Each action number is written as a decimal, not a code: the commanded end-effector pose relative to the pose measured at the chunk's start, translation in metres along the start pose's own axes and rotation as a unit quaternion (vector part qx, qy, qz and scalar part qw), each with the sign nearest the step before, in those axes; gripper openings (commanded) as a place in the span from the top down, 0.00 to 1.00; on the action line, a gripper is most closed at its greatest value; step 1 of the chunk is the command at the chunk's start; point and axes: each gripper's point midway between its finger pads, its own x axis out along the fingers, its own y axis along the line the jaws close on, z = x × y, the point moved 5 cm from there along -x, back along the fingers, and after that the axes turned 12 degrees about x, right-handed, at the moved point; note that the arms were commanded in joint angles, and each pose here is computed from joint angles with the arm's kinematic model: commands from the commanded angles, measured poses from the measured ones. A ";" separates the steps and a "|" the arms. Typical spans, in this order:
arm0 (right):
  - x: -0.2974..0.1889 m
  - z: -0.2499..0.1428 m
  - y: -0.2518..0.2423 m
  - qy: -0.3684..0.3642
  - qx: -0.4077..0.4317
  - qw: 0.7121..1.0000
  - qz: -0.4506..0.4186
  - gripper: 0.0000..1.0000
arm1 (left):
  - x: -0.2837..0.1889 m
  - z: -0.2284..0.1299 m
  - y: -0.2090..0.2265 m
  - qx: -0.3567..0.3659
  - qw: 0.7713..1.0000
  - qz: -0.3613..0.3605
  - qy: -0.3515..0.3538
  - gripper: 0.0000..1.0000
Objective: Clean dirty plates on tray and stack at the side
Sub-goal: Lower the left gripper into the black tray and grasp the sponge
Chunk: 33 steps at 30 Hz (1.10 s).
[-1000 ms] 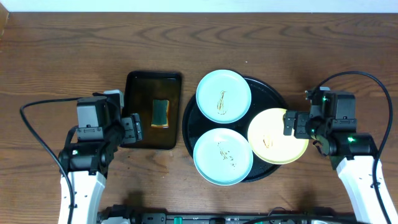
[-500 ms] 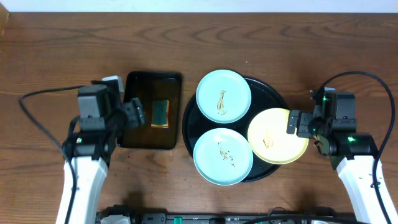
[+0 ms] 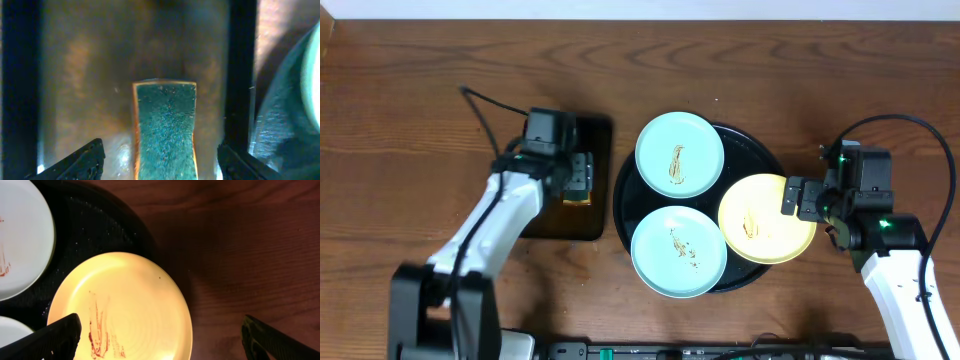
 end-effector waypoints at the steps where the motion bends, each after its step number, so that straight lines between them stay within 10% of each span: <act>1: -0.004 0.008 -0.001 -0.013 0.011 1.000 -0.004 0.01 | 0.021 -0.002 -0.002 0.015 0.999 0.013 0.025 0.29; 23: -0.004 0.008 -0.001 -0.012 0.011 1.000 -0.005 0.01 | 0.055 -0.024 -0.004 0.017 0.997 0.010 0.077 0.90; 33: -0.003 0.007 -0.002 -0.010 0.011 1.000 -0.006 0.01 | 0.067 -0.039 -0.004 0.015 0.994 0.008 0.107 0.92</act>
